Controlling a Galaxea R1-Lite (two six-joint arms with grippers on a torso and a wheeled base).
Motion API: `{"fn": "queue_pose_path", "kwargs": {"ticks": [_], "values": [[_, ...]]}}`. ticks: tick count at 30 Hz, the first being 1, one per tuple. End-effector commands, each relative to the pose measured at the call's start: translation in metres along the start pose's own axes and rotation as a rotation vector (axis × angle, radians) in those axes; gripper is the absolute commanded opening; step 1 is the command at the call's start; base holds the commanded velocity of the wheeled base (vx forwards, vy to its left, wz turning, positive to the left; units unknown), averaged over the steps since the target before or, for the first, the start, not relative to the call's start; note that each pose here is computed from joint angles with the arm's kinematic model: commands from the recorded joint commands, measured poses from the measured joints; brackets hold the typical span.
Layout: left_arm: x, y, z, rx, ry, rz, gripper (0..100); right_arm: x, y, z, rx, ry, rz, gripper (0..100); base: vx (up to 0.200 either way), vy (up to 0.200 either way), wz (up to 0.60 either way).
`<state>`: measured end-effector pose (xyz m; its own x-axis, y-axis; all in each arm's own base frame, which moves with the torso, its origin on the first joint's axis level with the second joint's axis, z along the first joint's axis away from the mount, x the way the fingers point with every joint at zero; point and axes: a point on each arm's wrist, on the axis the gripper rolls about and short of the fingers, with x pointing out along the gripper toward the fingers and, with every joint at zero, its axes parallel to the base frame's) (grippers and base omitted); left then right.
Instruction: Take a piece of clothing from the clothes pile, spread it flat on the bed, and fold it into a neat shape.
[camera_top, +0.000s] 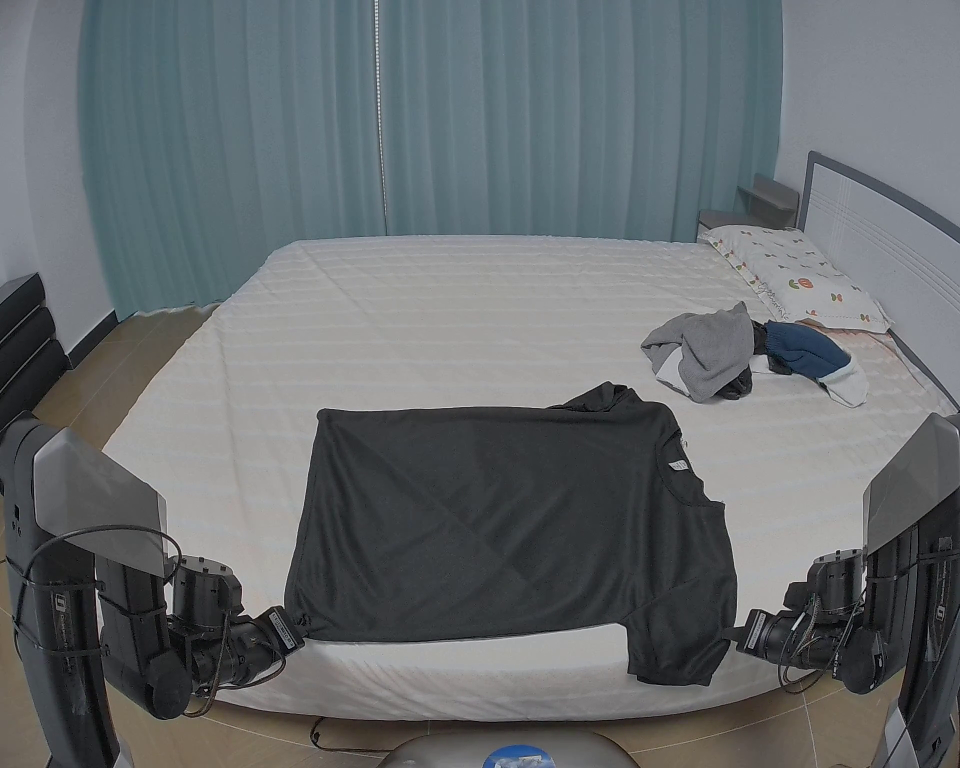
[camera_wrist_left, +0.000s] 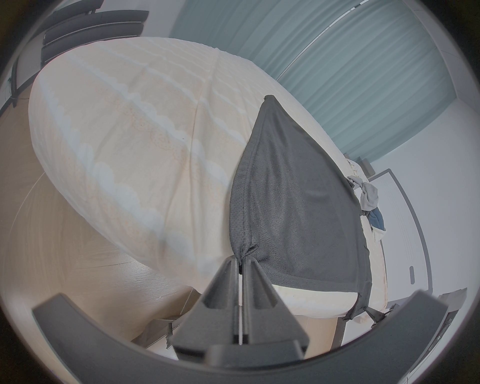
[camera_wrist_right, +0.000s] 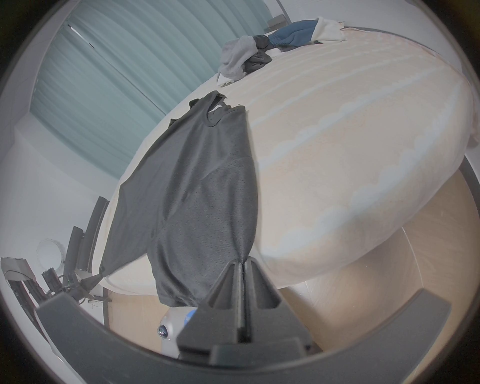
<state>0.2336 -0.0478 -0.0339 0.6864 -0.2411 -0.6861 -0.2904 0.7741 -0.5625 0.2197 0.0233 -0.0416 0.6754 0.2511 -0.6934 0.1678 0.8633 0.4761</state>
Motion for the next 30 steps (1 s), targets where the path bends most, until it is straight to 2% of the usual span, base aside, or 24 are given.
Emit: {"fn": "queue_pose_path", "kwargs": {"ticks": [1, 5, 9, 21, 24, 30], "values": [[0.0, 0.0, 0.0, 0.001, 0.002, 0.002, 0, -0.008, 0.0, -0.003, -0.021, 0.005, -0.008, 0, 0.0, 0.0, 0.0], [-0.003, 0.003, -0.003, 0.001, 0.012, 0.013, 0, -0.011, -0.002, 0.0, -0.015, -0.006, -0.025, 0, 0.0, 0.0, 0.0], [-0.006, 0.006, 0.0, 0.006, 0.002, 0.025, 0, -0.018, -0.001, -0.001, -0.035, 0.028, -0.045, 0, 0.0, 0.0, 0.0], [-0.017, 0.016, -0.006, 0.116, 0.019, 0.093, 0, -0.031, 0.0, -0.01, -0.111, 0.151, -0.093, 0, 0.0, 0.0, 0.0], [-0.021, 0.022, -0.011, 0.171, 0.044, 0.126, 0, -0.034, -0.001, -0.013, -0.131, 0.179, -0.113, 0, 0.0, 0.0, 0.0], [-0.024, 0.023, -0.012, 0.182, 0.053, 0.135, 0, -0.035, -0.002, -0.015, -0.152, 0.203, -0.124, 0, 0.0, 0.0, 0.0]]}}
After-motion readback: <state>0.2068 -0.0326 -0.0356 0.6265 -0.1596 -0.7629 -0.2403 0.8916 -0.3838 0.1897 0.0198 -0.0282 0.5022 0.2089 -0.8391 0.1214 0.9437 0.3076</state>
